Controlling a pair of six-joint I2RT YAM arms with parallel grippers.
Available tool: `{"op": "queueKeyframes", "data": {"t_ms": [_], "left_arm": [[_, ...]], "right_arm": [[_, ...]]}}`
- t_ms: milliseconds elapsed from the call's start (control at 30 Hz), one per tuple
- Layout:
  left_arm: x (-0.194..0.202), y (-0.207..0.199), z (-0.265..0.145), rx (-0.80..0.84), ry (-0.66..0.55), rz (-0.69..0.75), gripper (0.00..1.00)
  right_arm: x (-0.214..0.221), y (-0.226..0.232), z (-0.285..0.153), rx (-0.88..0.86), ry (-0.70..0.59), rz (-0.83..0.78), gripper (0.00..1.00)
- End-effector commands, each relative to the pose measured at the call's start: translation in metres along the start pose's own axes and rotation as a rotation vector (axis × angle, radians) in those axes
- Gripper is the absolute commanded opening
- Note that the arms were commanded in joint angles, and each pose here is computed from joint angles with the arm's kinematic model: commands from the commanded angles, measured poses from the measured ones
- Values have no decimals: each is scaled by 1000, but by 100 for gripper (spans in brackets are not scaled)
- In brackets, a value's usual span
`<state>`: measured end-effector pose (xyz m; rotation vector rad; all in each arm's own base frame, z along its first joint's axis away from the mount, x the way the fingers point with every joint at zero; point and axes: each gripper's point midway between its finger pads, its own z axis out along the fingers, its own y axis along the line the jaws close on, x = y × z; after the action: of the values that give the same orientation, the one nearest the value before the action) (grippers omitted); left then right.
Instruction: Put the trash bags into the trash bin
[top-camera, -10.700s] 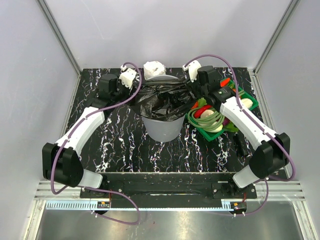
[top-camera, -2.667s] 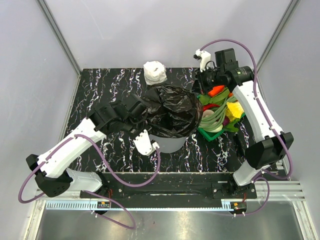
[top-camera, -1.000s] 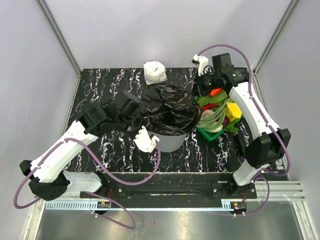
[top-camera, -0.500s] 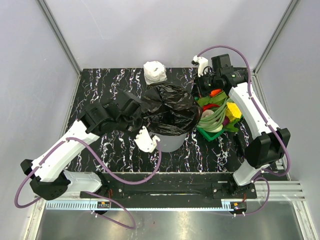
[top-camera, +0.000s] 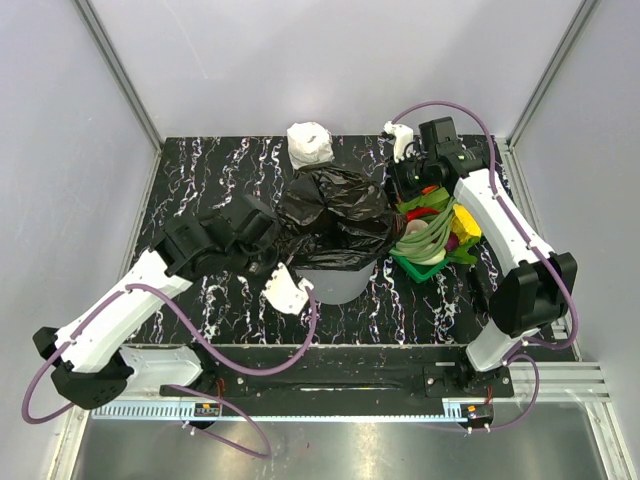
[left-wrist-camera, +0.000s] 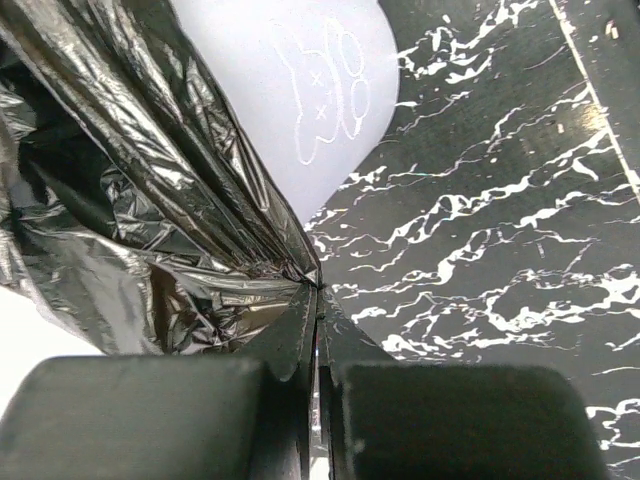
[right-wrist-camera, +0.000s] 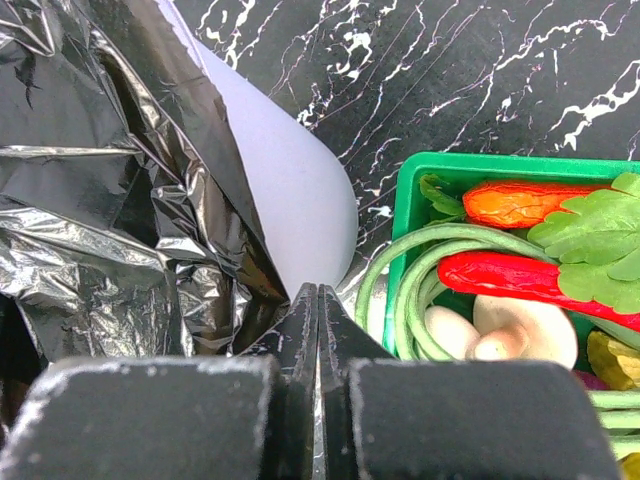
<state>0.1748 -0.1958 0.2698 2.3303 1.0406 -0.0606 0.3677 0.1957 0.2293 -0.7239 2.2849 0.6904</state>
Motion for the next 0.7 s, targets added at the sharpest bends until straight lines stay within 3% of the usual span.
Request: {"op": "queueKeyframes", "data": {"t_ms": [0, 367, 667], "left_arm": [[-8, -12, 4, 12, -57, -51, 0], [5, -19, 54, 25, -41, -137, 0], [9, -14, 70, -12, -38, -164, 0]], "right_arm": [[-17, 3, -14, 23, -74, -55, 0], [0, -7, -7, 55, -44, -45, 0], [9, -14, -12, 112, -31, -75, 0]]}}
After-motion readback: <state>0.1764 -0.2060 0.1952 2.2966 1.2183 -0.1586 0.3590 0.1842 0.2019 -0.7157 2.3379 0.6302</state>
